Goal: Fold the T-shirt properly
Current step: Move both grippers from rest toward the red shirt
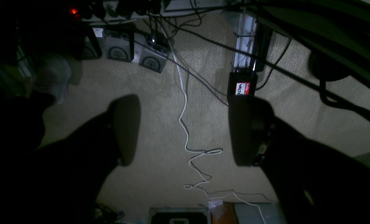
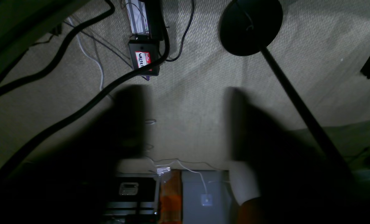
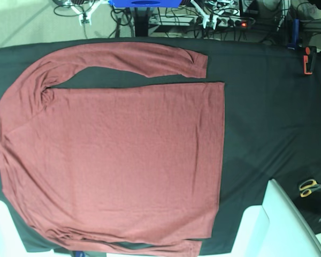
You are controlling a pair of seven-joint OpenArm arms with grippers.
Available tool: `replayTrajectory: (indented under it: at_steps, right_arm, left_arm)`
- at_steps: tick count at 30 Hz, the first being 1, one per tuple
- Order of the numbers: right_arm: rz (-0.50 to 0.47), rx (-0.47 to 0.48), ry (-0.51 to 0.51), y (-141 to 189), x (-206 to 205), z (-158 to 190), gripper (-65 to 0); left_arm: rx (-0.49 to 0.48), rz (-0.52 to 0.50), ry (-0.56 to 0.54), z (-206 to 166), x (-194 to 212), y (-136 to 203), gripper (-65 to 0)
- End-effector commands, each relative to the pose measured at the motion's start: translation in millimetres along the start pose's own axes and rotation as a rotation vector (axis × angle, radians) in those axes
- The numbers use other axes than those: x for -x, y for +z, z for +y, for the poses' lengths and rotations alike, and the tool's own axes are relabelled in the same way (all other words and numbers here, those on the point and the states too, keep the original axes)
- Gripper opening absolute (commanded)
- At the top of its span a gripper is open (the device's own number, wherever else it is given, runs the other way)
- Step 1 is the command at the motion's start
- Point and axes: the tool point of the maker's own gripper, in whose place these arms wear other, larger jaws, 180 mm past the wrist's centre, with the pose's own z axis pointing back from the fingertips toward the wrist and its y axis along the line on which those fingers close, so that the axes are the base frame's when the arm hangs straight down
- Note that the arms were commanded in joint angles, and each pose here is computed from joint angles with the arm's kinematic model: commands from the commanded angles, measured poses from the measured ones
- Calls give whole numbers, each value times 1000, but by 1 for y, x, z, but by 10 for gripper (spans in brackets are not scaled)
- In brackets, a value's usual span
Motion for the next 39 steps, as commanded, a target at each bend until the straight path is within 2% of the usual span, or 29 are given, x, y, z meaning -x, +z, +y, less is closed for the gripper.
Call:
replayTrajectory:
  at_steps: [1,2,3,5,7,8,9,10,11,12,20,23,31,34,39]
  right_arm:
    - [7,-3,-2,0,4,-1,-536]
    - [7,-3,-2,0,4,-1,-642]
    - [6,-3,-2,0,3,-1,-650]
    - [6,-3,-2,0,3,-1,-587]
    - [6,-3,-2,0,3,-1,-575]
    - [6,-3,-2,0,3,-1,-575]
    - [6,-3,-2,0,3,-1,-575]
    - [7,-3,0,0,4,-1,-575]
    - [7,-3,1,0,4,-1,-575]
    - [7,-3,1,0,4,-1,-573]
    - [9,-3,9,0,5,-1,-576]
    - [12,-3,9,0,6,-1,-650]
    - [-37,5,1,4,0,-3,-647]
    - [-32,14,0,14,-4,-7,-647]
    - [-110,30,-2,50,-33,-12,-647]
  left_arm:
    - [-9,0,0,4,3,0,-216]
    - [-9,0,0,4,3,0,-216]
    - [-9,0,0,4,3,0,-216]
    - [-8,0,-4,3,3,0,-217]
    - [-8,0,-7,3,3,0,-222]
    - [-8,0,-7,3,3,0,-248]
    - [-8,2,-7,3,4,0,-308]
    - [-8,2,-7,3,4,0,-408]
    - [-8,2,-4,3,3,0,-546]
    - [-9,1,-3,4,3,0,-650]
    - [-9,-3,-1,3,6,1,-650]
    - [-6,-32,-7,2,3,3,-650]
    - [-29,-145,-25,18,-6,19,-650]
    - [-39,-165,-35,25,-7,24,-650]
    - [-47,-197,-47,31,-10,31,-650]
